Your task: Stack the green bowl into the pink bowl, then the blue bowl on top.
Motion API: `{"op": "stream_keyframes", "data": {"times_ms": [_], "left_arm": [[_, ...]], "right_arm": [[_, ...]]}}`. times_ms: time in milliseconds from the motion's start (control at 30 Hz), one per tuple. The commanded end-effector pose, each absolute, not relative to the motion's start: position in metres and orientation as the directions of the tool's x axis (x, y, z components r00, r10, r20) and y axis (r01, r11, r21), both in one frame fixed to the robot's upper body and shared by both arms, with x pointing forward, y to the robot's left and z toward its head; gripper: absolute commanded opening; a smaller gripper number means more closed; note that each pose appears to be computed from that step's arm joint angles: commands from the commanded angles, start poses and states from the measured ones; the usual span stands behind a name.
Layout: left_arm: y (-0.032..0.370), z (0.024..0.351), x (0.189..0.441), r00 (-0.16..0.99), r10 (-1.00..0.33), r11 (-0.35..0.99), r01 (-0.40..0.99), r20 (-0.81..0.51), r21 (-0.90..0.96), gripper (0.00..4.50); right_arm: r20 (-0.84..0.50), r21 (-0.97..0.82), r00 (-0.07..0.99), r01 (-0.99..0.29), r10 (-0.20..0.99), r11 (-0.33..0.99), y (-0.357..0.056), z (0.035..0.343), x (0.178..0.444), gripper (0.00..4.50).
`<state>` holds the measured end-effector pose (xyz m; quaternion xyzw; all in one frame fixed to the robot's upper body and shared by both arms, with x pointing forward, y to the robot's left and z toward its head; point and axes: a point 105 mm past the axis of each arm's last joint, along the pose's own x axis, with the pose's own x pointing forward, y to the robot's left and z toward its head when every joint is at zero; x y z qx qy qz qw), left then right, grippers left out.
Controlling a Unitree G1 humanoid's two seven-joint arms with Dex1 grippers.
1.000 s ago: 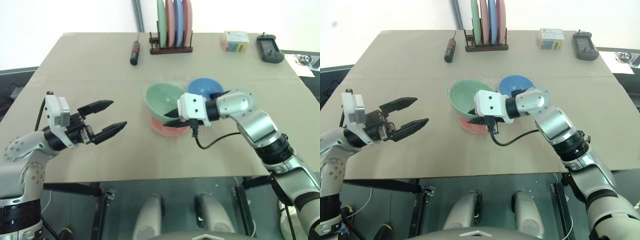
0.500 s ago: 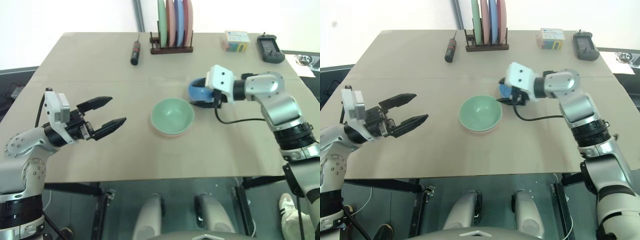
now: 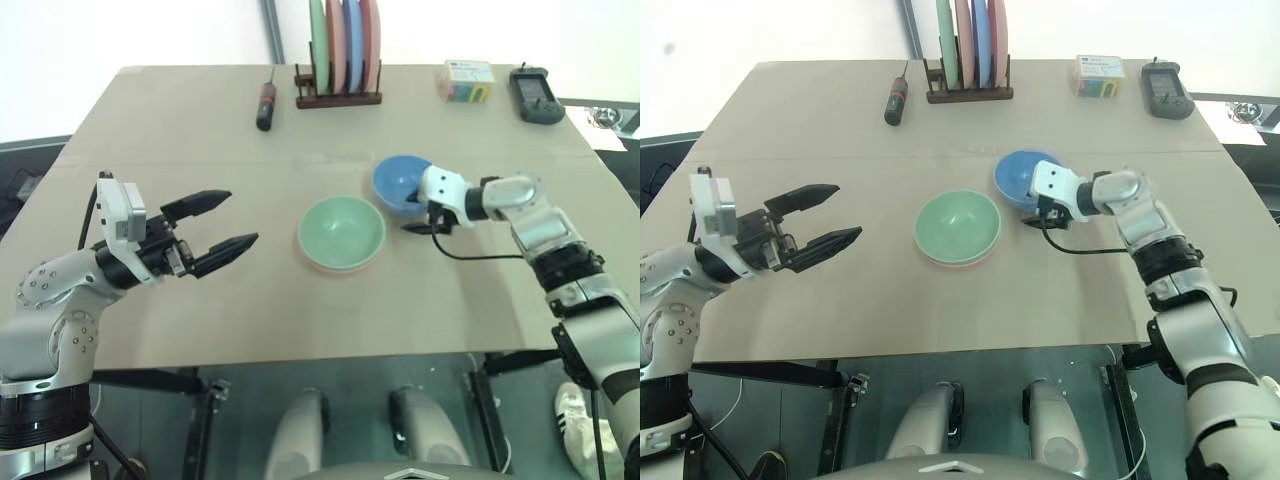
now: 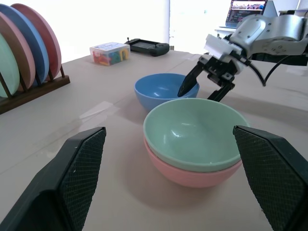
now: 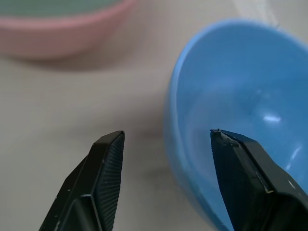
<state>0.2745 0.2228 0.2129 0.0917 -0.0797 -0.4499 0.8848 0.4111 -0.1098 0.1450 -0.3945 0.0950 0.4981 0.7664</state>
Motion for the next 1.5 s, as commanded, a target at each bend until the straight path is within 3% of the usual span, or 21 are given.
{"op": "stream_keyframes", "data": {"times_ms": [33, 167, 267, 433, 533, 633, 833, 1033, 1067, 1133, 1167, 1333, 1433, 1500], "left_arm": [[0.224, 0.225, 0.269, 0.574, -0.814, 0.575, 0.769, 0.093, 0.279, 4.5], [0.224, 0.226, 0.267, 0.574, -0.814, 0.575, 0.769, 0.096, 0.28, 4.5], [0.224, 0.226, 0.267, 0.572, -0.814, 0.574, 0.77, 0.098, 0.277, 4.5], [0.224, 0.224, 0.267, 0.564, -0.82, 0.566, 0.778, 0.094, 0.272, 4.5], [0.224, 0.224, 0.269, 0.558, -0.824, 0.56, 0.782, 0.092, 0.272, 4.5], [0.224, 0.223, 0.271, 0.56, -0.824, 0.561, 0.786, 0.085, 0.259, 4.5], [0.223, 0.212, 0.274, 0.572, -0.82, 0.567, 0.808, 0.014, 0.162, 4.5], [0.222, 0.216, 0.276, 0.569, -0.822, 0.565, 0.809, 0.023, 0.166, 4.5], [0.222, 0.217, 0.276, 0.567, -0.823, 0.563, 0.809, 0.024, 0.168, 4.5], [0.221, 0.218, 0.276, 0.567, -0.823, 0.563, 0.809, 0.03, 0.172, 4.5], [0.221, 0.218, 0.277, 0.566, -0.824, 0.563, 0.808, 0.034, 0.174, 4.5], [0.222, 0.215, 0.279, 0.587, -0.809, 0.581, 0.794, 0.02, 0.181, 4.5], [0.226, 0.211, 0.281, 0.622, -0.783, 0.613, 0.772, 0.0, 0.167, 4.5], [0.239, 0.209, 0.29, 0.705, -0.71, 0.693, 0.698, -0.002, 0.179, 4.5]], "right_arm": [[-0.515, -0.572, 0.518, -0.801, 0.683, 0.175, -0.109, 0.16, 0.419, 1.75], [-0.501, -0.578, 0.512, -0.798, 0.698, 0.17, -0.105, 0.163, 0.421, 0.05], [-0.488, -0.591, 0.499, -0.793, 0.716, 0.15, -0.102, 0.17, 0.419, 0.02], [-0.42, -0.661, 0.489, -0.742, 0.765, 0.111, -0.089, 0.206, 0.412, 0.02], [-0.347, -0.721, 0.398, -0.692, 0.849, 0.03, -0.06, 0.247, 0.384, 0.02], [-0.3, -0.741, 0.304, -0.671, 0.904, -0.02, -0.036, 0.267, 0.353, 0.02], [-0.31, -0.726, 0.188, -0.68, 0.932, -0.104, -0.011, 0.265, 0.31, 0.02], [-0.352, -0.697, 0.153, -0.702, 0.923, -0.149, -0.003, 0.248, 0.297, 0.02], [-0.359, -0.692, 0.156, -0.706, 0.92, -0.15, -0.004, 0.247, 0.297, 0.62], [-0.363, -0.683, 0.157, -0.715, 0.918, -0.149, -0.004, 0.246, 0.296, 0.92], [-0.36, -0.681, 0.154, -0.717, 0.92, -0.147, -0.003, 0.247, 0.295, 1.28], [-0.284, -0.689, 0.209, -0.723, 0.936, -0.047, -0.007, 0.26, 0.303, 3.57], [-0.233, -0.654, 0.25, -0.756, 0.94, 0.039, -0.02, 0.267, 0.31, 3.57], [-0.121, -0.532, 0.29, -0.827, 0.949, 0.185, -0.044, 0.271, 0.318, 3.57]]}}
